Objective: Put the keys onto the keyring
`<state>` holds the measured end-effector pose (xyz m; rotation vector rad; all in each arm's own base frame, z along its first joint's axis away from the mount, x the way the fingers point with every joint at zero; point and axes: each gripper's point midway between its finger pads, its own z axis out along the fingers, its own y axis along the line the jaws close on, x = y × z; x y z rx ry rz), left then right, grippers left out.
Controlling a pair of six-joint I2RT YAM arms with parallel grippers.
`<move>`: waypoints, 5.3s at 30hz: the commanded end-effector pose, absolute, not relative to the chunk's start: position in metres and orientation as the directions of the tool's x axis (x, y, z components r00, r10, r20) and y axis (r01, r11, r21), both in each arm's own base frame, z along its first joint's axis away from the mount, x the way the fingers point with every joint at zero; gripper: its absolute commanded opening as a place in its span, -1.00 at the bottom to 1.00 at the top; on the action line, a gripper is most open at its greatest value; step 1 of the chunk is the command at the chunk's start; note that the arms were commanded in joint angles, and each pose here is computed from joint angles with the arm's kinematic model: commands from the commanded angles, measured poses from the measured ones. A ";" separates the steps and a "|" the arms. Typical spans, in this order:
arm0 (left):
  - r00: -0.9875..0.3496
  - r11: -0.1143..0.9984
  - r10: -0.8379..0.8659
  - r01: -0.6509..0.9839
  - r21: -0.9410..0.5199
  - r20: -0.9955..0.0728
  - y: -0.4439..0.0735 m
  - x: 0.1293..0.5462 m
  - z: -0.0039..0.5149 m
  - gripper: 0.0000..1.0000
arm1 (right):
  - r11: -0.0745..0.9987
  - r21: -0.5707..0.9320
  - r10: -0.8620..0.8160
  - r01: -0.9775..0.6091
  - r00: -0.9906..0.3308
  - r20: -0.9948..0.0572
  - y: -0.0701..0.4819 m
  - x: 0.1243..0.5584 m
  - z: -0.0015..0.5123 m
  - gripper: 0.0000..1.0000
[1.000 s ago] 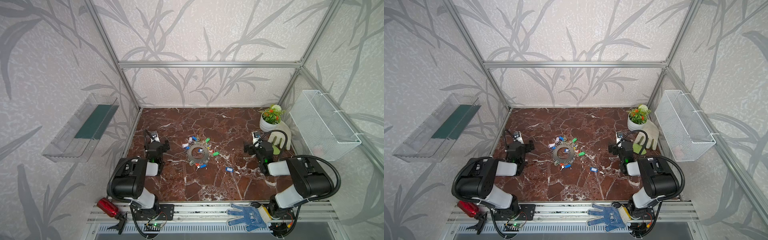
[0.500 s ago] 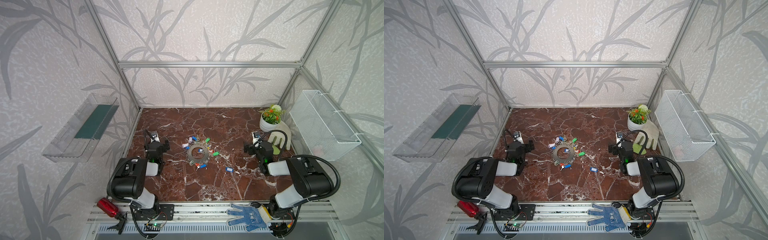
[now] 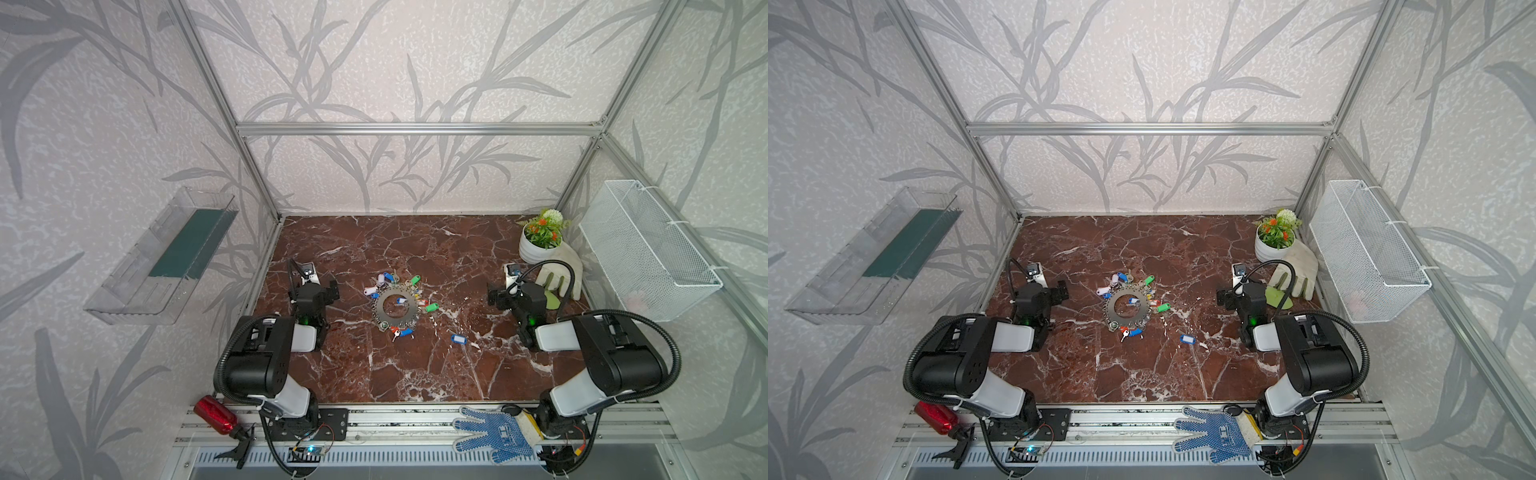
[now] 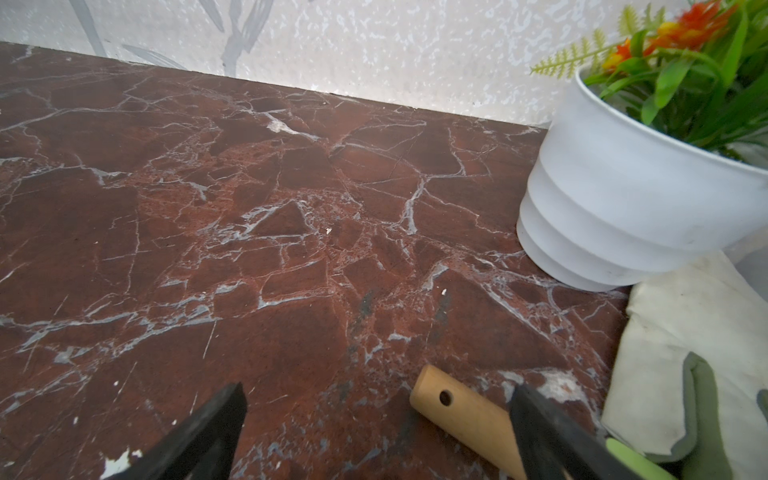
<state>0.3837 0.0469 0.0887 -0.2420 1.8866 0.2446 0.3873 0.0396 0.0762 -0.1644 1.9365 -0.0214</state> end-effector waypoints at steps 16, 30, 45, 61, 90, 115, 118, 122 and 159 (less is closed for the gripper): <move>-0.286 0.949 -0.050 -0.313 0.044 -0.957 0.055 0.389 0.098 0.98 | 0.991 -0.102 -0.124 -0.088 -0.297 -0.947 0.037 0.398 0.093 0.98; -0.146 0.842 -0.250 -0.522 -0.141 -0.957 0.047 0.358 0.198 0.98 | 0.936 0.315 0.330 0.157 -0.081 -0.940 0.022 0.356 0.232 0.98; -0.422 0.672 -0.725 -0.260 -0.694 -0.544 -0.039 0.308 0.183 0.95 | 0.789 0.611 0.611 0.060 -0.180 -0.771 0.035 0.347 0.238 0.98; -0.843 0.750 -0.415 -0.103 -0.653 -0.343 -0.123 0.269 0.174 0.58 | 0.950 0.255 0.057 -0.182 -0.700 -0.712 0.162 0.352 0.180 0.61; -0.808 0.879 -0.328 -0.070 -0.472 -0.491 -0.088 0.268 0.175 0.58 | 0.660 0.176 -0.658 -0.731 -0.675 -0.335 0.377 0.322 0.051 -0.45; -0.799 0.856 -0.363 -0.083 -0.510 -0.479 -0.087 0.270 0.176 0.58 | 0.821 0.101 -0.543 -0.562 -0.824 -0.164 0.322 0.319 0.001 -0.57; -0.798 0.856 -0.363 -0.082 -0.511 -0.480 -0.087 0.270 0.176 0.58 | 0.853 0.086 -0.498 -0.514 -0.853 -0.157 0.303 0.321 -0.001 -0.57; -0.801 0.854 -0.364 -0.083 -0.514 -0.476 -0.088 0.270 0.176 0.58 | 0.890 0.076 -0.431 -0.449 -0.885 -0.178 0.276 0.328 0.002 -0.57; -0.914 0.900 0.244 0.338 -0.275 -0.325 -0.280 0.311 0.045 -0.13 | 0.888 0.397 0.084 -0.231 -0.768 -0.635 0.177 0.332 0.166 0.06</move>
